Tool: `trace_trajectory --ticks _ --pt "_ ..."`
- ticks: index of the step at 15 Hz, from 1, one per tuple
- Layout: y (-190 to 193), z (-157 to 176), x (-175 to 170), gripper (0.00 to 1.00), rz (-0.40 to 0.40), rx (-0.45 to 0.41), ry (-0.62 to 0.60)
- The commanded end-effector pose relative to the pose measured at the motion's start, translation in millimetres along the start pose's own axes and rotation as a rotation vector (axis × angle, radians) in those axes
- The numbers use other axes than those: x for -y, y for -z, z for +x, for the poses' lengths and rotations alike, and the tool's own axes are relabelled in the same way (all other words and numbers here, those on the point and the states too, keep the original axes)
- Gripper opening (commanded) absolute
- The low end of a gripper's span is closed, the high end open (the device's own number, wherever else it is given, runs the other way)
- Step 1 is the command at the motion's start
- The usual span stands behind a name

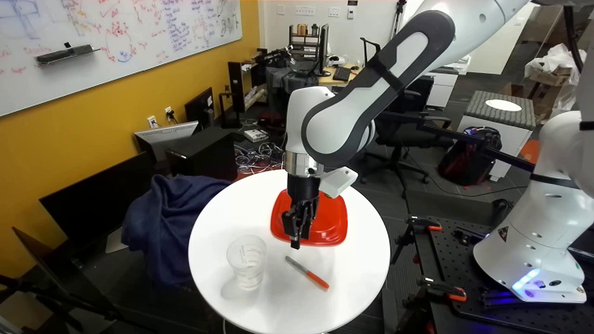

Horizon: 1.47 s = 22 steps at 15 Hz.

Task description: Remove the pen from the cup and put it on the table

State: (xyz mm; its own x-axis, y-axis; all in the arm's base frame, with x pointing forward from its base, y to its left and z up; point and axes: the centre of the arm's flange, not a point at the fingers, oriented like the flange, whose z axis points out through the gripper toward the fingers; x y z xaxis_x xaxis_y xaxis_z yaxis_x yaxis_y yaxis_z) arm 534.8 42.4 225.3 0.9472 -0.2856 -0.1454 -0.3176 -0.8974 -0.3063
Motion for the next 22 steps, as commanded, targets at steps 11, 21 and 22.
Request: trace_trajectory --ticks 11,21,22 --pt "11 -4 11 1.0 -0.025 -0.014 -0.009" --pt "51 -32 30 1.0 -0.168 -0.145 -0.063" --pt "56 -33 31 1.0 -0.178 -0.157 -0.064"
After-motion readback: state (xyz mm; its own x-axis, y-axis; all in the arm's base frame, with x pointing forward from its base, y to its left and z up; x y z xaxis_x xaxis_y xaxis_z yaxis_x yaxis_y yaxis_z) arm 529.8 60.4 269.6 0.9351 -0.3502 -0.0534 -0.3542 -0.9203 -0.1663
